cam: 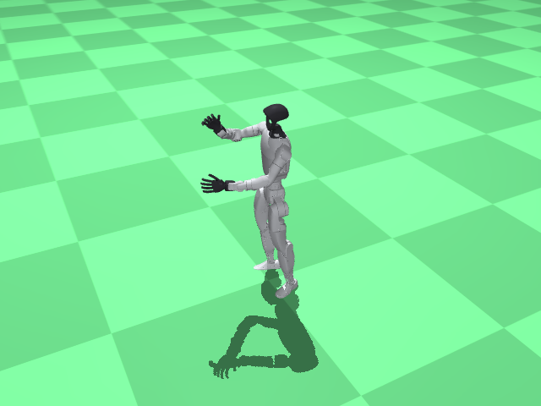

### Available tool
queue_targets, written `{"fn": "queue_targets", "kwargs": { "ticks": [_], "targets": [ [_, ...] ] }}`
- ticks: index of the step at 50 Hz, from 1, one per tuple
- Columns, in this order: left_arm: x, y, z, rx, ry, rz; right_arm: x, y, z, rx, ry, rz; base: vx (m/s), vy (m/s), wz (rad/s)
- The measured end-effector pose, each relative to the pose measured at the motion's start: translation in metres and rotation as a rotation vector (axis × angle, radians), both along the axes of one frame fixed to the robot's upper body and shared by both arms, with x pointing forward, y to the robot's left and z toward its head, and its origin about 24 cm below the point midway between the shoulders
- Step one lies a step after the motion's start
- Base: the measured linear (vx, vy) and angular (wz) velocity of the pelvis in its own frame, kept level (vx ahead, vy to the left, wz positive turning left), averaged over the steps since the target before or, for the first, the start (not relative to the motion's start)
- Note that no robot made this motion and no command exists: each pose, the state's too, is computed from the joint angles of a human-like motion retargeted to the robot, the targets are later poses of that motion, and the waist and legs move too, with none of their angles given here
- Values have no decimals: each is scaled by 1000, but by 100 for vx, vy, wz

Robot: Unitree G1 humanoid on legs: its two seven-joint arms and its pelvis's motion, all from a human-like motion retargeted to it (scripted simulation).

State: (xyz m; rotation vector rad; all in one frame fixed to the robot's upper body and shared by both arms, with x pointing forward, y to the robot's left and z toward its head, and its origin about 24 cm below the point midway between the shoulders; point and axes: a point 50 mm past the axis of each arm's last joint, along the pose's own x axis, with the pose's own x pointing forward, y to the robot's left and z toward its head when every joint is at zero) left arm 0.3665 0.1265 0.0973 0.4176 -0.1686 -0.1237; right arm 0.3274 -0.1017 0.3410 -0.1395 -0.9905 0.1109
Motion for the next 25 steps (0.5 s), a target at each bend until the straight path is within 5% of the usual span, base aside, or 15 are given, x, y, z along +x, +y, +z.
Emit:
{"fn": "queue_targets", "kwargs": {
  "ticks": [6, 15, 25],
  "targets": [
    [2, -18, 9, 17, -50, -40, -25, 17, -10, 212, -43, 183, 0, 0, 0],
    [-1, -31, -8, 119, -23, -57, 12, 45, -188, -223, 599, 145, 0, 0, 0],
    [-5, -19, -12, 83, 9, -72, -14, 42, -29, 18, 53, 232, 0, 0, 0]
  ]
}}
